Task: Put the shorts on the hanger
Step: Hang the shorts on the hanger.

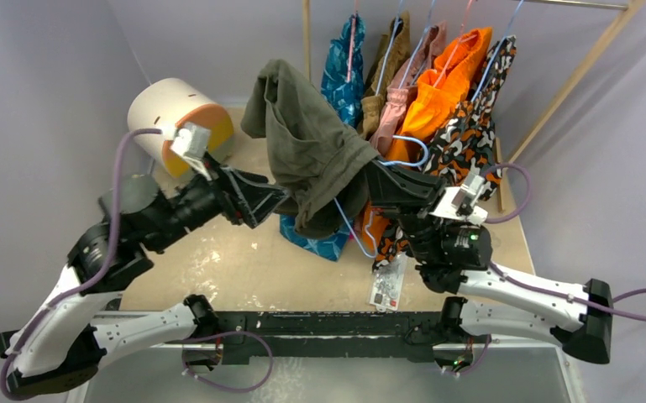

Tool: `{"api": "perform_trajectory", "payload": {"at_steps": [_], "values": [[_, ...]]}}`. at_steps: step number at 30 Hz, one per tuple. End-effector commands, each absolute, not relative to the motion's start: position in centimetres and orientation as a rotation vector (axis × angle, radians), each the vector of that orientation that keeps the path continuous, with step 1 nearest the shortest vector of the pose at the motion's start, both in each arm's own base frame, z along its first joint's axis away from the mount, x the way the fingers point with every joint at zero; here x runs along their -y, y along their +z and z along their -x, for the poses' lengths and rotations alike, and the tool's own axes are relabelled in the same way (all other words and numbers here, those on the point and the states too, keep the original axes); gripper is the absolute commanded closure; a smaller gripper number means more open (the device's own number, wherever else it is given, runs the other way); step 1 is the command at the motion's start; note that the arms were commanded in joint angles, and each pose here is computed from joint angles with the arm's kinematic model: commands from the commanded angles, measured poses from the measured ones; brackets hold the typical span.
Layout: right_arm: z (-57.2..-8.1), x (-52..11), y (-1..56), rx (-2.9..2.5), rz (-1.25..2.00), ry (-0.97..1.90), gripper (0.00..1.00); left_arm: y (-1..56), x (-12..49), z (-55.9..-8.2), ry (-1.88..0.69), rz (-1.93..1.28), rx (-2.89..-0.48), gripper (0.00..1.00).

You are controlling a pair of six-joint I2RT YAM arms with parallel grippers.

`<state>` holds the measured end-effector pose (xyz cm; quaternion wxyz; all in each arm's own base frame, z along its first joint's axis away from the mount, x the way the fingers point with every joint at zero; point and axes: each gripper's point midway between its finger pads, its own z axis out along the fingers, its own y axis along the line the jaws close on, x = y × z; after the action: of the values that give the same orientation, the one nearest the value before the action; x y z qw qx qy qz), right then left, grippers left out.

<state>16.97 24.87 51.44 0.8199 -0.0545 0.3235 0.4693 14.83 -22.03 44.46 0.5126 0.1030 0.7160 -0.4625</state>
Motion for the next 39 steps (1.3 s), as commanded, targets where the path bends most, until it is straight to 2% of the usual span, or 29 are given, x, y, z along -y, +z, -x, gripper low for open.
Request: {"api": "perform_trajectory", "payload": {"at_steps": [1, 7, 15, 24, 39], "values": [[-13.6, -21.3, 54.0, -0.574, 0.148, 1.048, 1.0, 51.1, 17.2, -14.1, -0.986, -0.27, -1.45, 0.25], [-11.4, -19.3, 52.3, -0.643, 0.26, 1.056, 1.0, 55.7, 15.9, -13.6, -0.92, -0.329, -1.255, 0.25], [-9.4, -18.8, 49.6, -0.781, 0.452, 1.062, 1.0, 59.0, 20.4, -11.8, -0.986, -0.612, -1.093, 0.24], [-7.7, -18.9, 47.2, -0.857, 0.563, 1.112, 1.0, 53.5, 27.0, -11.0, -1.109, -0.963, -1.216, 0.24], [-6.9, -20.4, 46.4, -0.87, 0.654, 1.147, 1.0, 46.6, 29.2, -9.8, -1.152, -1.165, -1.339, 0.21]]}}
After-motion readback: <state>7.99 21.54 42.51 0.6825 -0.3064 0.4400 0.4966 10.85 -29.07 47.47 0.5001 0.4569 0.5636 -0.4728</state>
